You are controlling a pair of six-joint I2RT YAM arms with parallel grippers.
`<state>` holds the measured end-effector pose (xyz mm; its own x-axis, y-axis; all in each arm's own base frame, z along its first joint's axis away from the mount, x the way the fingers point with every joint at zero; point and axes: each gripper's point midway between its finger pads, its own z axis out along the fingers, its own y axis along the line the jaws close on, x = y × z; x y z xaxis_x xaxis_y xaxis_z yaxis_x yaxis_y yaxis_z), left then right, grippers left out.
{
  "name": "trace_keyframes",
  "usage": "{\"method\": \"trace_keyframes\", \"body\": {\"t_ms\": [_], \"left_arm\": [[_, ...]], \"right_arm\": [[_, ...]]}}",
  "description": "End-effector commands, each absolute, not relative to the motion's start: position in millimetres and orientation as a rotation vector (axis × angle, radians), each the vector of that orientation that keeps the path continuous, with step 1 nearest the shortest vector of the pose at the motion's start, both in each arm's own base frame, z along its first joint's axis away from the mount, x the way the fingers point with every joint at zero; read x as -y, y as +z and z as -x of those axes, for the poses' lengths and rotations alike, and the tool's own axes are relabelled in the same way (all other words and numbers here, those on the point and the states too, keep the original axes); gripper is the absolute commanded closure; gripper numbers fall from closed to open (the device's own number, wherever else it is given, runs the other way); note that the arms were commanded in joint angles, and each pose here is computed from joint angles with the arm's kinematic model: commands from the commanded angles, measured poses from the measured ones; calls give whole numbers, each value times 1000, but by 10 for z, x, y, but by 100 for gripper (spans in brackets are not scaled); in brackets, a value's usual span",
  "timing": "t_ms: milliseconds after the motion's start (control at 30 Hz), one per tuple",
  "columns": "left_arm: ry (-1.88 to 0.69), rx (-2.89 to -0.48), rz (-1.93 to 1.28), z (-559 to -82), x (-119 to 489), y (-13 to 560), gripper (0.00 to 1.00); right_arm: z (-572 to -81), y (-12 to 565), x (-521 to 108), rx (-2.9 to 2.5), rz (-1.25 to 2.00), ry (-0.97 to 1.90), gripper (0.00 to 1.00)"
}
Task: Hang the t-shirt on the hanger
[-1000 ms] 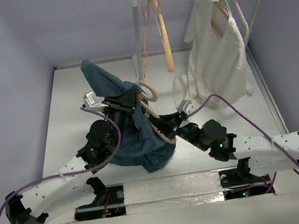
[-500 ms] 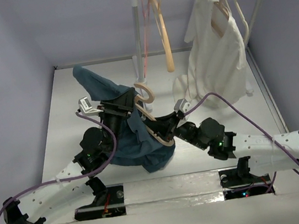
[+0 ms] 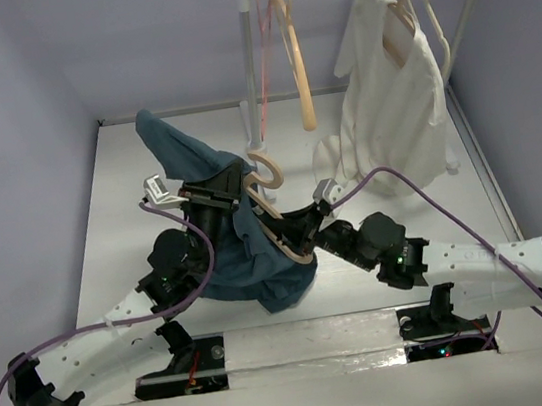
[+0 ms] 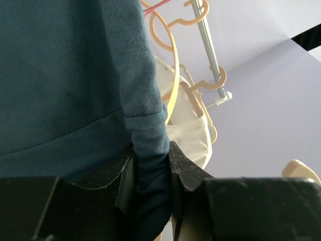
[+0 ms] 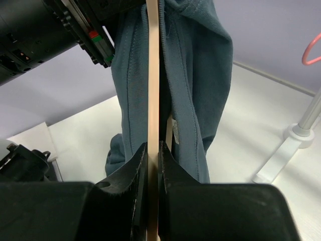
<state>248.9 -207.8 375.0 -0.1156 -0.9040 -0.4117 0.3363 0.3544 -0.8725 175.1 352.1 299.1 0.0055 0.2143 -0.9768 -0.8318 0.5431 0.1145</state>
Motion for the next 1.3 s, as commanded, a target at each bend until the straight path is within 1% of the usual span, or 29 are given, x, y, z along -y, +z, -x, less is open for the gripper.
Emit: {"method": "trace_keyframes", "body": {"t_ms": [0, 33, 67, 133, 167, 233, 267, 300, 367, 400, 433, 467, 500, 567, 633, 767, 867, 900, 967, 1133, 1200, 1233, 1267], "left_arm": [[-1198, -1233, 529, -2396, 2083, 3877, 100], [-1200, -1230, 530, -2387, 2069, 3878, 100], [-1201, -1229, 530, -2378, 2056, 3874, 100], [-1217, -1211, 536, -2337, 2003, 3918, 100], [-1228, -1208, 542, -2322, 1990, 3929, 100], [-1247, -1194, 540, -2278, 1954, 3987, 100], [-1256, -1192, 544, -2267, 1945, 4004, 100], [-1270, -1181, 545, -2241, 1923, 4040, 100], [-1290, -1164, 545, -2209, 1900, 4098, 100], [-1306, -1157, 541, -2186, 1895, 4133, 100], [-1310, -1153, 539, -2178, 1893, 4153, 100], [-1320, -1145, 535, -2162, 1887, 4206, 100], [-1329, -1139, 530, -2144, 1883, 4242, 100], [-1343, -1128, 528, -2123, 1872, 4299, 100], [-1359, -1119, 524, -2103, 1871, 4343, 100], [-1372, -1114, 520, -2090, 1881, 4394, 100], [-1381, -1108, 518, -2079, 1880, 4421, 100], [-1384, -1106, 517, -2072, 1875, 4436, 100], [-1388, -1103, 517, -2064, 1868, 4449, 100], [-1392, -1108, 517, -2055, 1866, 4455, 100], [-1393, -1105, 519, -2050, 1854, 4466, 100], [-1394, -1104, 519, -2049, 1853, 4469, 100], [-1396, -1098, 519, -2044, 1845, 4482, 100]], "right_arm": [[-1618, 3431, -3549, -1210, 578, 997, 100], [-1625, 3423, -3534, -1222, 569, 997, 100], [-1628, 3393, -3532, -1245, 563, 1001, 86], [-1660, 3224, -3509, -1323, 574, 967, 63], [-1655, 3182, -3467, -1349, 570, 962, 45], [-1672, 3013, -3359, -1420, 560, 927, 36], [-1654, 3064, -3256, -1413, 540, 927, 31], [-1645, 2920, -3194, -1452, 558, 900, 30], [-1635, 2887, -3069, -1460, 547, 880, 29], [-1607, 2899, -2976, -1457, 543, 879, 30], [-1635, 2793, -2898, -1479, 529, 845, 33], [-1645, 2752, -2837, -1489, 510, 833, 47], [-1663, 2757, -2729, -1486, 477, 825, 57], [-1658, 2585, -2669, -1514, 480, 824, 80], [-1631, 2428, -2694, -1558, 522, 823, 80], [-1610, 2137, -2828, -1630, 599, 809, 49], [-1589, 1976, -2962, -1656, 662, 813, 43], [-1598, 1979, -3003, -1655, 674, 812, 43], [-1641, 1884, -3070, -1672, 691, 786, 42], [-1795, 2000, -3185, -1629, 652, 761, 44], [-1872, 1994, -3221, -1620, 630, 748, 50], [-1885, 1998, -3249, -1618, 629, 749, 54], [-1894, 1990, -3271, -1620, 630, 748, 68]]}}
